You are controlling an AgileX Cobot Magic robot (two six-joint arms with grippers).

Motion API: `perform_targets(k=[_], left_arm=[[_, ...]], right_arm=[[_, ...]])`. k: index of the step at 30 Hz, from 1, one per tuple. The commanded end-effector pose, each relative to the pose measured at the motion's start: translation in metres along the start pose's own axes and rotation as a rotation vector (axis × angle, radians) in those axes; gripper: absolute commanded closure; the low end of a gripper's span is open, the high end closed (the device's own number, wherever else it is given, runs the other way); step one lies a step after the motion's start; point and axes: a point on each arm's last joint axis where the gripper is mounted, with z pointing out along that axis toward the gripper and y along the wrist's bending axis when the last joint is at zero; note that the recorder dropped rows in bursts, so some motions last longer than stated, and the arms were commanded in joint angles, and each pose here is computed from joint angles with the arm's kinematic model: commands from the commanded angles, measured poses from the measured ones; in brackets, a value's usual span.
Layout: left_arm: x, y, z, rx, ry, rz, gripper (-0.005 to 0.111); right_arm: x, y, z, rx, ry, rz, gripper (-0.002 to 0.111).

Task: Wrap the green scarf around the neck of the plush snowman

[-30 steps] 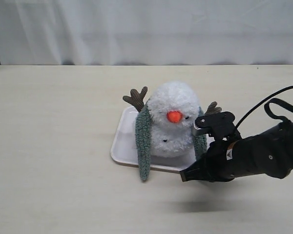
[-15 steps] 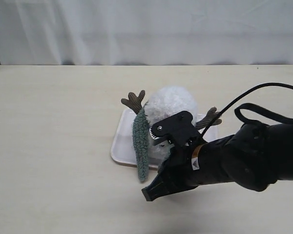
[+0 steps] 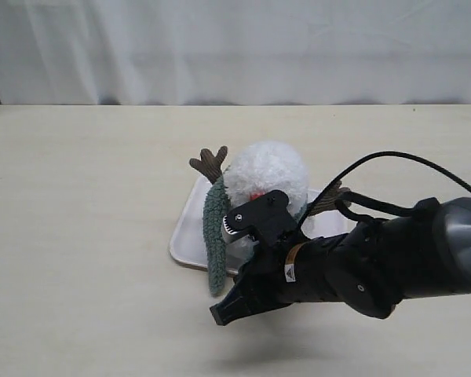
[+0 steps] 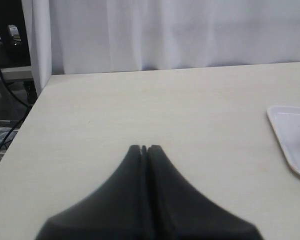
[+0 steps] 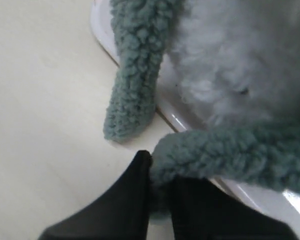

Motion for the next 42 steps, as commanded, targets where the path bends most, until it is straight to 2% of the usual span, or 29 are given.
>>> perform_targets(k=[1, 3, 4, 9, 12, 16, 21, 30, 42], left_arm=[[0.0, 0.0, 0.0, 0.001, -0.007, -0.003, 0.107], [0.0, 0.0, 0.0, 0.001, -0.007, -0.003, 0.107], [0.0, 0.0, 0.0, 0.001, -0.007, -0.003, 0.107], [0.0, 0.0, 0.0, 0.001, -0.007, -0.003, 0.107], [0.0, 0.0, 0.0, 0.001, -0.007, -0.003, 0.107], [0.0, 0.0, 0.0, 0.001, -0.007, -0.003, 0.107], [0.0, 0.0, 0.0, 0.001, -0.007, -0.003, 0.107], [0.0, 0.0, 0.0, 0.001, -0.007, -0.003, 0.107], [0.0, 0.0, 0.0, 0.001, -0.007, -0.003, 0.107]], right_arm=[[-0.001, 0.001, 0.0, 0.006, 0.046, 0.002, 0.07], [0.008, 0.0, -0.001, 0.02, 0.137, 0.037, 0.058], [0.011, 0.0, -0.001, 0.025, 0.169, 0.037, 0.055], [0.017, 0.0, -0.002, 0.031, 0.237, 0.08, 0.054], [0.013, 0.01, -0.01, 0.007, 0.218, 0.085, 0.054], [-0.009, 0.042, -0.03, -0.067, 0.112, 0.01, 0.054], [-0.035, 0.054, -0.036, -0.107, -0.014, 0.003, 0.054], [-0.037, 0.053, -0.014, -0.097, -0.015, 0.026, 0.054], [-0.032, 0.006, 0.013, -0.003, 0.033, 0.142, 0.054]])
